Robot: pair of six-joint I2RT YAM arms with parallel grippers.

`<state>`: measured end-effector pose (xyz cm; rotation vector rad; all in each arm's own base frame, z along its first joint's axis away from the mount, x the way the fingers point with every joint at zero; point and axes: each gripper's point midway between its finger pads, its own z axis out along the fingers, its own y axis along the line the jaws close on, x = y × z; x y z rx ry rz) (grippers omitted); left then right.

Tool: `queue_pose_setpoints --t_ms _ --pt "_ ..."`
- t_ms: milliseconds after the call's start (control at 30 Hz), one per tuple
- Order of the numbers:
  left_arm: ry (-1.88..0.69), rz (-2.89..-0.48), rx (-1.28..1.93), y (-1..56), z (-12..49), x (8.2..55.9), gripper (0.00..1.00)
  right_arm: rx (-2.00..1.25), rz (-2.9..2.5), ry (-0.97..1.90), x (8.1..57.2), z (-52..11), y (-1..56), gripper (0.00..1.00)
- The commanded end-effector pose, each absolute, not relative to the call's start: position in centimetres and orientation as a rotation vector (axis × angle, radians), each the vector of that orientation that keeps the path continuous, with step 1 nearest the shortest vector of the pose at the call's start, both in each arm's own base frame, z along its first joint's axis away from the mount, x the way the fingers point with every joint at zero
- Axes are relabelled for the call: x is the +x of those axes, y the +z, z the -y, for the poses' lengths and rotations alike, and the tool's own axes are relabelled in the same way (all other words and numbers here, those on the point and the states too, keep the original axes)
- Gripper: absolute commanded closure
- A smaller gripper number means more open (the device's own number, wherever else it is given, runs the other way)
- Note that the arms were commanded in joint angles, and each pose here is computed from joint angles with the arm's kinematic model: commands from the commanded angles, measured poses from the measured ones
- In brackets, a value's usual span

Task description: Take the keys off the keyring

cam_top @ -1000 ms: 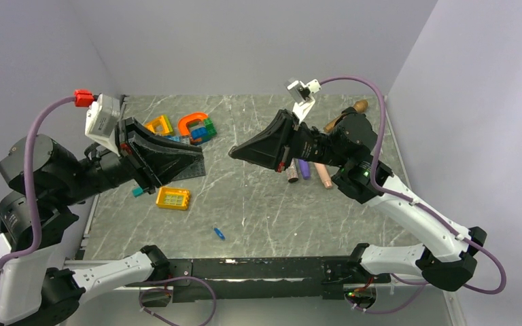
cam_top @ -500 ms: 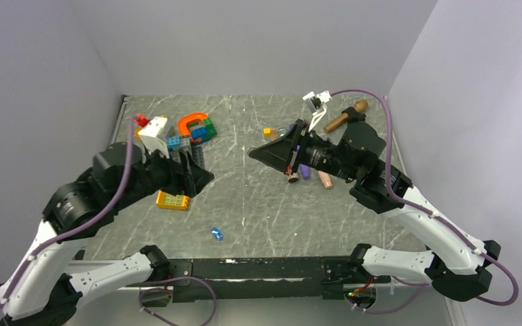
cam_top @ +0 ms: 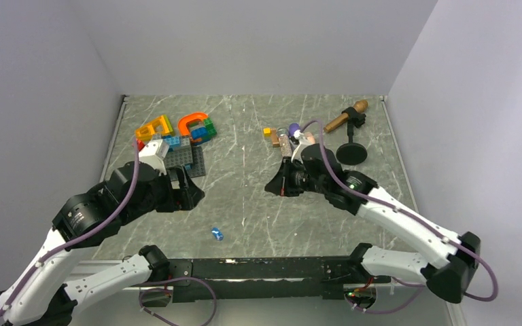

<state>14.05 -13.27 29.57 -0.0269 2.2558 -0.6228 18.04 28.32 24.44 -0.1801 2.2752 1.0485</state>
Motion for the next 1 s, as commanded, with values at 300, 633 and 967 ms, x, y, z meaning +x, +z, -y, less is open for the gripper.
queue_pose_setpoints --t_ms 300,633,967 --pt "-0.616 -2.286 -0.163 28.6 11.4 12.7 0.06 -0.258 -2.529 1.311 21.9 -33.4 13.4 1.0" --pt "-0.625 -2.249 -0.203 29.5 10.2 12.1 0.04 -0.343 -2.588 1.362 24.0 -36.7 12.1 1.0" --pt "-0.648 -2.241 -0.19 29.5 11.3 12.8 0.04 -0.403 -2.58 1.231 23.7 -34.9 13.5 0.0"
